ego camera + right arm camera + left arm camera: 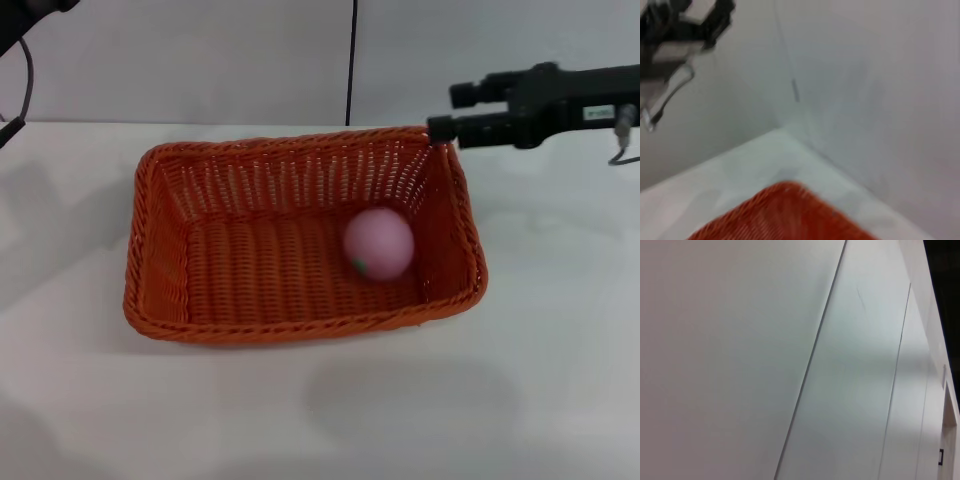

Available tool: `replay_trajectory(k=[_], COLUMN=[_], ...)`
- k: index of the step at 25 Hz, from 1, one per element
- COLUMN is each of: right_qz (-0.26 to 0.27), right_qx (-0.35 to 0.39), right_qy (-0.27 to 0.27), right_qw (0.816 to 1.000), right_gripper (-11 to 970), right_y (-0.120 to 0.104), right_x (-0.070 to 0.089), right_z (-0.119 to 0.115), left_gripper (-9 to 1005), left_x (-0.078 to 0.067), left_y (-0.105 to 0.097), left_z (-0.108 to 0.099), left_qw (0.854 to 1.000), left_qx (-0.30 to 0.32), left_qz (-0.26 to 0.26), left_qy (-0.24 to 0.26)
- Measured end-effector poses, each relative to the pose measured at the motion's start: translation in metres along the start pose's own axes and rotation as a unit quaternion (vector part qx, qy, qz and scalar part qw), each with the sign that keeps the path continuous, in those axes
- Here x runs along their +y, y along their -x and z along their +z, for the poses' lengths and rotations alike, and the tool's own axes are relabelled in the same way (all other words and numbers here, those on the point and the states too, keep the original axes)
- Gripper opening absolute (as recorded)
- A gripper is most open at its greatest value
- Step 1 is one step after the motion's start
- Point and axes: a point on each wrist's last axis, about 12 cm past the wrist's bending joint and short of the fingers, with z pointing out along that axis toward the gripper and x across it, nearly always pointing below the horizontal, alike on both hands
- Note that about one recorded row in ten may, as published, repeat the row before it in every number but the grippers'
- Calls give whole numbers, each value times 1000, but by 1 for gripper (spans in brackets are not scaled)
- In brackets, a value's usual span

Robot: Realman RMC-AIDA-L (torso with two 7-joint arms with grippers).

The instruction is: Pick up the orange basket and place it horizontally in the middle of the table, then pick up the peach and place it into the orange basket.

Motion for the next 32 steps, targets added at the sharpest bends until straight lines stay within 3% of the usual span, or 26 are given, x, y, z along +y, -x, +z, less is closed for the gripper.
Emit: replay_trajectory(k=[6, 7, 9, 10, 11, 12, 13, 14, 16, 17, 18, 21, 22, 26, 27, 32], right_qz=[8, 12, 10, 1, 1, -8, -10, -10, -16, -16, -16, -4, 7, 19, 23, 36], right_qx=[-145, -214, -249, -321, -321, -378, -400, -400, -427, -438, -438, -445, -449, -453, -454, -456], right_qy=[-66, -101, -123, -181, -181, -252, -291, -291, -365, -429, -429, -489, -513, -534, -539, -537], right_qw=[987, 972, 961, 930, 930, 891, 869, 869, 827, 790, 790, 750, 732, 714, 708, 709], right_gripper=[678, 678, 678, 678, 678, 678, 678, 678, 678, 678, 678, 678, 678, 678, 678, 678], right_y=[-33, -52, -63, -87, -87, -113, -125, -125, -146, -163, -163, -180, -186, -191, -192, -193], right_x=[-4, -4, -3, -1, -1, 3, 6, 6, 11, 16, 16, 21, 23, 23, 23, 23], right_z=[-46, -64, -72, -86, -86, -97, -102, -102, -111, -117, -117, -124, -127, -128, -128, -121], left_gripper=[597, 597, 597, 597, 597, 597, 596, 596, 595, 594, 594, 591, 591, 591, 591, 591], left_x=[0, 0, 2, 2, 3, 3, 3, 2, 2, 1, 0, -3, -5, -7, -9, -10], left_y=[-6, -6, -10, -10, -14, -21, -23, -24, -31, -36, -39, -48, -57, -63, -68, -71], left_z=[-3, -3, -5, -5, -9, -16, -17, -18, -24, -28, -30, -37, -39, -40, -41, -45], left_qw=[1000, 1000, 999, 999, 998, 994, 993, 992, 985, 977, 972, 954, 935, 918, 904, 899], left_qx=[-6, -6, -14, -14, -28, -52, -57, -60, -76, -87, -94, -105, -102, -92, -80, -74], left_qz=[13, 13, 29, 29, 46, 72, 78, 82, 114, 143, 157, 208, 256, 297, 329, 335], left_qy=[10, 10, 24, 24, 39, 68, 74, 79, 107, 131, 145, 188, 224, 246, 262, 273])
